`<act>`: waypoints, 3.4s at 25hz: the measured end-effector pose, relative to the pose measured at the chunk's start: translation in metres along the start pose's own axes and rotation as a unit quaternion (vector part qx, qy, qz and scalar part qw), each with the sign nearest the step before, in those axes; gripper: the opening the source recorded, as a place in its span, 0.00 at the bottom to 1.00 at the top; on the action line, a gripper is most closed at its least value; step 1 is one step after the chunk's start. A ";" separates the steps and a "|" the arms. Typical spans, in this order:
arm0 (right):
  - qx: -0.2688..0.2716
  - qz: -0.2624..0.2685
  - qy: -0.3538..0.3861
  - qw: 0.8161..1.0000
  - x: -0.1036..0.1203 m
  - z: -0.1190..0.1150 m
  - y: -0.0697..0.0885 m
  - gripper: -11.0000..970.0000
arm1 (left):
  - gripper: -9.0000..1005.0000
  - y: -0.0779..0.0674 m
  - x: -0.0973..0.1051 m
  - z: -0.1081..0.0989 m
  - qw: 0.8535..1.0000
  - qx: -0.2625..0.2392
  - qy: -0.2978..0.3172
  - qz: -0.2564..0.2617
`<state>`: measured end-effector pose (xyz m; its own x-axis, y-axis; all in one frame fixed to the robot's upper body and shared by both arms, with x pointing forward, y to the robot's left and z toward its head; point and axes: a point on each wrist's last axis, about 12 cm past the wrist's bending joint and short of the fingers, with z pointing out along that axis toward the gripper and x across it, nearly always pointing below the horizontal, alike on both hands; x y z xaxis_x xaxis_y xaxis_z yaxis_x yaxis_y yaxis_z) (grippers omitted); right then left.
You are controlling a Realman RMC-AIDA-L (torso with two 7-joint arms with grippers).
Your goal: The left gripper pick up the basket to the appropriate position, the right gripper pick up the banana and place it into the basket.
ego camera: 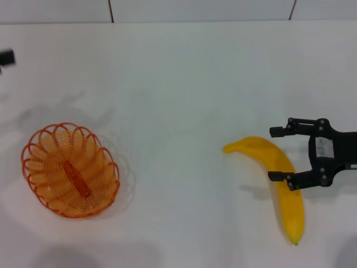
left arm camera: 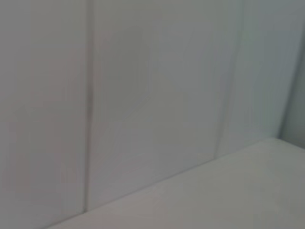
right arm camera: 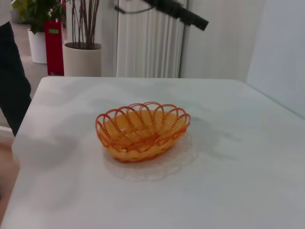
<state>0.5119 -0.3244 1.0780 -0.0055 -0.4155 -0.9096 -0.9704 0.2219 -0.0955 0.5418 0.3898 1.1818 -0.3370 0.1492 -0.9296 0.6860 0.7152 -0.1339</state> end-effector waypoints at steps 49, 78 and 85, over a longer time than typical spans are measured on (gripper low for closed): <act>-0.003 0.000 -0.003 1.000 -0.008 0.003 -0.009 0.91 | 0.87 -0.010 -0.010 0.109 0.916 0.046 0.379 0.123; -0.009 0.004 -0.003 1.000 -0.011 0.007 -0.010 0.91 | 0.25 -0.015 -0.001 0.125 0.904 0.044 0.409 0.116; -0.009 0.004 -0.004 1.000 -0.011 0.007 -0.010 0.91 | 0.12 -0.015 -0.001 0.126 0.904 0.042 0.408 0.118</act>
<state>0.5237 -0.3161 1.0859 -0.0117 -0.4075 -0.9131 -0.9745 0.2091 -0.0809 0.6128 0.2932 1.1412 -0.5151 0.7699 -0.3766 0.8357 0.5487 -0.0214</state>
